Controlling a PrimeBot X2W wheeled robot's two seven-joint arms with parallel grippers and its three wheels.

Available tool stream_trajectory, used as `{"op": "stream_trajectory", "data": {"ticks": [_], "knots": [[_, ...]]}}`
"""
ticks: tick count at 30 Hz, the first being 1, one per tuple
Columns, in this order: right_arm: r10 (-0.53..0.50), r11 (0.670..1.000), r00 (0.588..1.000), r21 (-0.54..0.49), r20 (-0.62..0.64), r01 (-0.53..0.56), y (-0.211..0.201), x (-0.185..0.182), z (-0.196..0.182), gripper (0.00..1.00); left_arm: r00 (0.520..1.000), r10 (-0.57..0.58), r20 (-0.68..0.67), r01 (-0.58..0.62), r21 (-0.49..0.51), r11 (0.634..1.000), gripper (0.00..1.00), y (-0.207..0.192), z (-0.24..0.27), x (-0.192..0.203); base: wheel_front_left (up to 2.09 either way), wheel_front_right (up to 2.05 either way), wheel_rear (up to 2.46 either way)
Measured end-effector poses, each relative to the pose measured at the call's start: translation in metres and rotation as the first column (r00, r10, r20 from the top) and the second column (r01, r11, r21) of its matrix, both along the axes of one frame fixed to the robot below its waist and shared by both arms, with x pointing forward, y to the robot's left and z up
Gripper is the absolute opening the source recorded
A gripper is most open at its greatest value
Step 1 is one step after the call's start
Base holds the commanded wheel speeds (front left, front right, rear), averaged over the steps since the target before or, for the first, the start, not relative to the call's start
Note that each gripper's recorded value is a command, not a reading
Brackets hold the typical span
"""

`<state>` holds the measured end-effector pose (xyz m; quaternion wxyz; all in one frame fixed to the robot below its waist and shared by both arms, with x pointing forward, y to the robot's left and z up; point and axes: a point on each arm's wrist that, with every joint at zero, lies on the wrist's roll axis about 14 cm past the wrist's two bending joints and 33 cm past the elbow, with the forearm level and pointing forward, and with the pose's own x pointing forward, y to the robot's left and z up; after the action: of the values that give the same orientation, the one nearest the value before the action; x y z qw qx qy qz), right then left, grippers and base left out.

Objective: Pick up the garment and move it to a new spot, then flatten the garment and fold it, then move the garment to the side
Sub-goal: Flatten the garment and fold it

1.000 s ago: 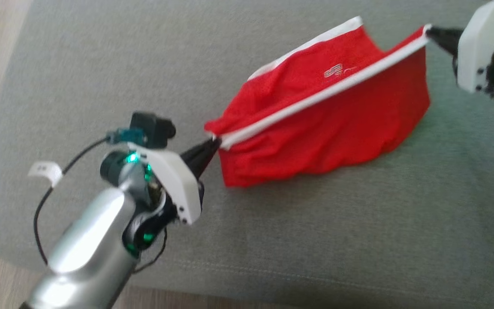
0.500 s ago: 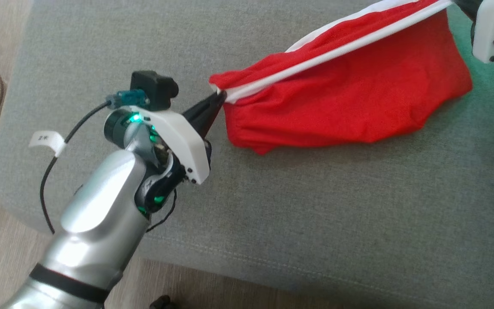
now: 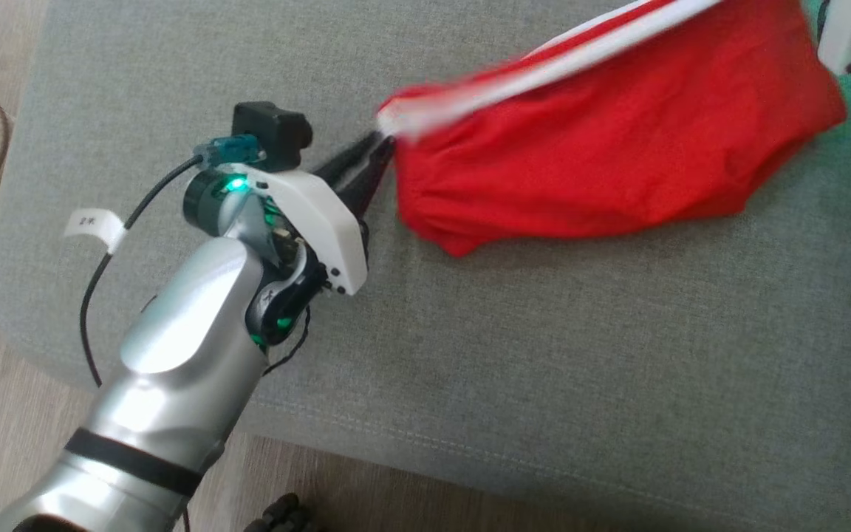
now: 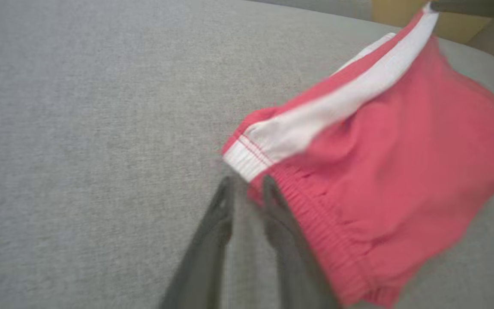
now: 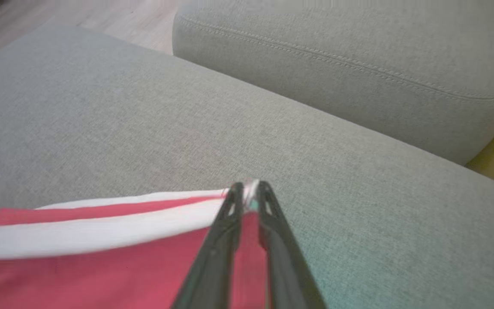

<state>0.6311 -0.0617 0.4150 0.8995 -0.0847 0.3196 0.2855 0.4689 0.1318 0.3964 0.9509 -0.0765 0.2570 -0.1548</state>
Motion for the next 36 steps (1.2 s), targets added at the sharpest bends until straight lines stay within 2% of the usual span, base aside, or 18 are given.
{"op": "stream_trajectory", "data": {"ticks": [8,11,15,22,30,32,36], "knots": [[-0.055,0.998,0.992,0.019,0.109,0.053,-0.013,0.011,0.015,1.00,0.997,0.054,0.054,-0.057,0.042,0.997,1.00,0.012,0.002,0.007,0.00,0.00,0.00],[-0.106,0.994,0.979,0.035,0.171,0.102,-0.028,0.015,0.029,1.00,0.991,0.091,0.097,-0.094,0.030,0.995,1.00,0.016,0.014,0.013,0.00,0.00,0.00],[-0.120,0.993,0.959,0.052,0.256,0.110,-0.035,0.012,0.049,1.00,0.976,0.146,0.163,-0.143,-0.025,0.989,1.00,0.019,0.033,0.022,0.00,0.00,0.00],[-0.213,0.969,0.891,0.201,0.400,0.142,-0.051,-0.007,0.095,1.00,0.933,0.233,0.275,-0.224,-0.064,0.973,1.00,0.028,0.062,0.020,0.00,0.00,0.00],[-0.268,0.954,0.843,0.248,0.466,0.166,-0.080,-0.053,0.120,1.00,0.876,0.311,0.369,-0.249,-0.207,0.946,1.00,0.022,0.096,0.000,0.00,0.00,0.00],[-0.270,0.953,0.815,0.265,0.513,0.149,-0.085,-0.061,0.140,1.00,0.865,0.326,0.381,-0.252,-0.231,0.940,1.00,0.020,0.102,-0.006,0.00,0.00,0.00],[-0.349,0.922,0.747,0.351,0.566,0.164,-0.105,-0.082,0.168,1.00,0.852,0.321,0.413,-0.198,-0.313,0.929,1.00,0.005,0.119,-0.022,0.00,0.00,0.00]]}}
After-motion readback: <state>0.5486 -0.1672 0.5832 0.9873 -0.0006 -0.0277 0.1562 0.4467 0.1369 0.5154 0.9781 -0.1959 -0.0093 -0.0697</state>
